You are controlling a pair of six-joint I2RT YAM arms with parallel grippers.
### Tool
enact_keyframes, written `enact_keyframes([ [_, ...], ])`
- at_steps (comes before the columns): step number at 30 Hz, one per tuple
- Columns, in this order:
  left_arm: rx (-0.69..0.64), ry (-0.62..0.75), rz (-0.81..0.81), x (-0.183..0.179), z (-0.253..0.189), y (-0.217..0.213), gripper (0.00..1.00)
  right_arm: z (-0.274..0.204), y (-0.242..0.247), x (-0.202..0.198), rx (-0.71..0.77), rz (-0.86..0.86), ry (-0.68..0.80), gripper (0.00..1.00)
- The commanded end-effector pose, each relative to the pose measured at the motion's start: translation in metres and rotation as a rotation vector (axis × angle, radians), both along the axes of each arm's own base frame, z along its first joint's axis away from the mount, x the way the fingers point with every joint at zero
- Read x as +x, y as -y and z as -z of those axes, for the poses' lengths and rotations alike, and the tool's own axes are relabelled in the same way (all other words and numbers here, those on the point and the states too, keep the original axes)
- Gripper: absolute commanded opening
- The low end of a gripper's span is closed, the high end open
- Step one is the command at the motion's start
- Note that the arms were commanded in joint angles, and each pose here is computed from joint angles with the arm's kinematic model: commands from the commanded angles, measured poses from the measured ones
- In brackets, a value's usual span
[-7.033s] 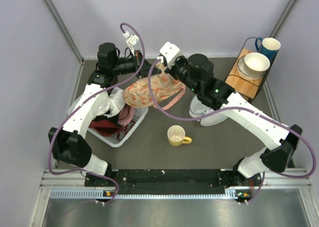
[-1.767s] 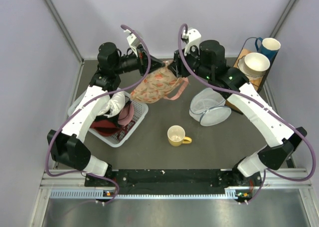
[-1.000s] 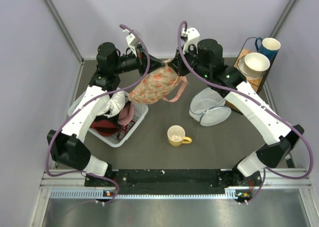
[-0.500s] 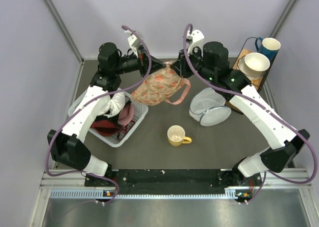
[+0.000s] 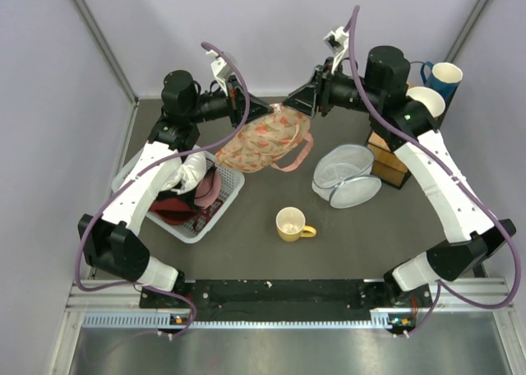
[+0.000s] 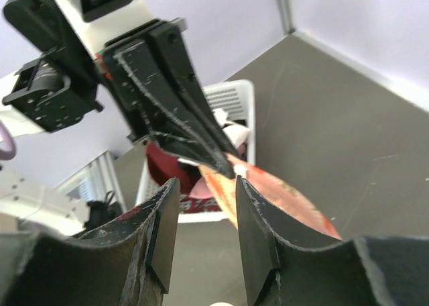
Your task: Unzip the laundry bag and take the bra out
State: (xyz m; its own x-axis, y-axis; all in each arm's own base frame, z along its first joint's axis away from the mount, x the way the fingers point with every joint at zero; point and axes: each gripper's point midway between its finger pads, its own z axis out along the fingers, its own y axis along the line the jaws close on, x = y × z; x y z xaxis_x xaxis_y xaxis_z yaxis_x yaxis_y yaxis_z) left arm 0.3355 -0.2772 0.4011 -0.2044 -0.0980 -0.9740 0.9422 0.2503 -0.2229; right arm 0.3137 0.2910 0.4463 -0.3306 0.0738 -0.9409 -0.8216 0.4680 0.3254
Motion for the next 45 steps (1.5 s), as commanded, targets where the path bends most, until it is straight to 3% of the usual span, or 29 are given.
enact_keyframes([
  [1, -0.026, 0.083, 0.011, -0.007, -0.022, -0.001, 0.0, -0.009, -0.013, -0.019, 0.047, -0.134, -0.038, 0.38],
  [12, -0.029, 0.083, 0.007, -0.005, -0.023, -0.001, 0.0, 0.024, -0.017, -0.021, 0.037, -0.153, -0.137, 0.39],
  [17, -0.03, 0.083, 0.005, -0.005, -0.023, -0.001, 0.0, 0.036, -0.021, -0.015, 0.033, -0.153, -0.169, 0.46],
  [36, -0.03, 0.086, 0.014, -0.007, -0.023, -0.001, 0.0, 0.029, -0.035, 0.007, 0.097, -0.149, -0.18, 0.53],
  [39, -0.03, 0.085, 0.017, -0.007, -0.022, 0.0, 0.0, 0.024, -0.035, 0.008, 0.112, -0.15, -0.171, 0.51],
  [45, -0.028, 0.082, 0.023, -0.008, -0.02, 0.0, 0.0, 0.018, -0.033, 0.012, 0.125, -0.127, -0.161, 0.32],
])
